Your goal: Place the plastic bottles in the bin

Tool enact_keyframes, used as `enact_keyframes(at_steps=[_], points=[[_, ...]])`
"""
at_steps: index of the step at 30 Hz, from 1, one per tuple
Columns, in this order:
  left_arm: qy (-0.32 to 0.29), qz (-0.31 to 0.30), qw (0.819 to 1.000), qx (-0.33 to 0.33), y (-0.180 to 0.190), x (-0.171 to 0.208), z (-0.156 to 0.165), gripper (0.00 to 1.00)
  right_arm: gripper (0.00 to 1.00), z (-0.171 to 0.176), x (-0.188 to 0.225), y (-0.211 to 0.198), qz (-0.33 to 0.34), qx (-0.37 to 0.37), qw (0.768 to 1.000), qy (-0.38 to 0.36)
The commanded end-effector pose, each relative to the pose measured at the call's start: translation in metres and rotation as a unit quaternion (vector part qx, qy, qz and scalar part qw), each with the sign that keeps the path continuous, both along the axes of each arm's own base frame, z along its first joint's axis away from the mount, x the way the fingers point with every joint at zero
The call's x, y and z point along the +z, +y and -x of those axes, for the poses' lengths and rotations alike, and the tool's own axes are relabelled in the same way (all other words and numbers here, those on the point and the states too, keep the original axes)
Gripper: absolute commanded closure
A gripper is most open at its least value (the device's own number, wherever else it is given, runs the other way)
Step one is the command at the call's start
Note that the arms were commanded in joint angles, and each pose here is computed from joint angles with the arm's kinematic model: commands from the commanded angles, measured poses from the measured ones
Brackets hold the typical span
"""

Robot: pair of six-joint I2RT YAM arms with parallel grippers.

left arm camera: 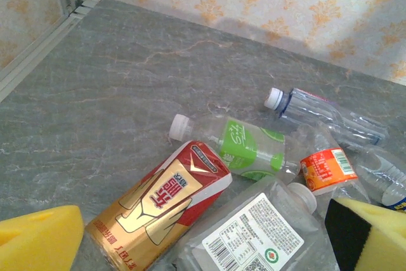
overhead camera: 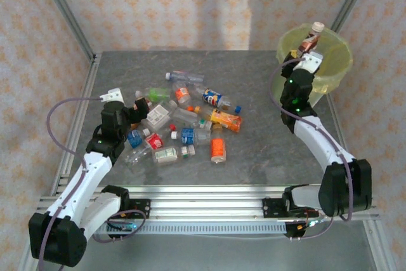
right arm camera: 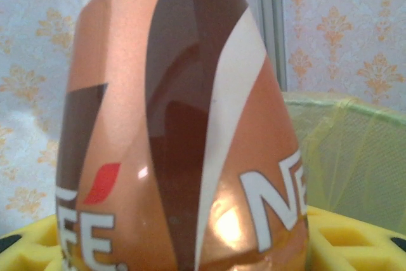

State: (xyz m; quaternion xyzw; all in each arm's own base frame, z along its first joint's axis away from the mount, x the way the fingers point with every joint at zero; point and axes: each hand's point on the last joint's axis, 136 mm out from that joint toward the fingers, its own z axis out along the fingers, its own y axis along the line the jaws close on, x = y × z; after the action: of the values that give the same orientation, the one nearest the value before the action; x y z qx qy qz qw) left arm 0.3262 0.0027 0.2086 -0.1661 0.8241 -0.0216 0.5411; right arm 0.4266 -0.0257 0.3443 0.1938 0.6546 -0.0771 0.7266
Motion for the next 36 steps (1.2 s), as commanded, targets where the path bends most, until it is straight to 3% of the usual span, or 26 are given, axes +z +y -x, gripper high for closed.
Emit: enact_keyframes(at_steps=[1, 10, 19, 23, 26, 36], points=[[0.004, -0.004, 1.000, -0.008, -0.004, 0.003, 0.001, 0.00, 0.77, -0.004, 0.018, 0.001, 0.000, 0.015, 0.998, -0.057], [0.012, -0.012, 1.000, -0.014, -0.007, -0.004, 0.003, 0.00, 0.77, -0.011, -0.012, -0.021, 0.021, -0.037, 0.999, 0.027], [0.010, -0.016, 1.000, -0.019, -0.010, -0.002, 0.004, 0.00, 0.64, -0.014, -0.034, -0.025, 0.029, -0.044, 0.996, 0.068], [0.008, -0.016, 1.000, -0.020, -0.011, -0.002, 0.006, 0.00, 0.63, -0.023, -0.039, -0.033, 0.024, -0.056, 0.993, 0.098], [0.007, -0.018, 1.000, -0.019, -0.011, -0.002, 0.007, 0.00, 0.57, -0.026, -0.038, -0.033, 0.026, -0.058, 0.994, 0.091], [0.016, -0.020, 0.999, -0.024, -0.013, -0.007, 0.005, 0.00, 0.58, -0.024, -0.029, -0.046, 0.019, -0.106, 0.993, 0.036]])
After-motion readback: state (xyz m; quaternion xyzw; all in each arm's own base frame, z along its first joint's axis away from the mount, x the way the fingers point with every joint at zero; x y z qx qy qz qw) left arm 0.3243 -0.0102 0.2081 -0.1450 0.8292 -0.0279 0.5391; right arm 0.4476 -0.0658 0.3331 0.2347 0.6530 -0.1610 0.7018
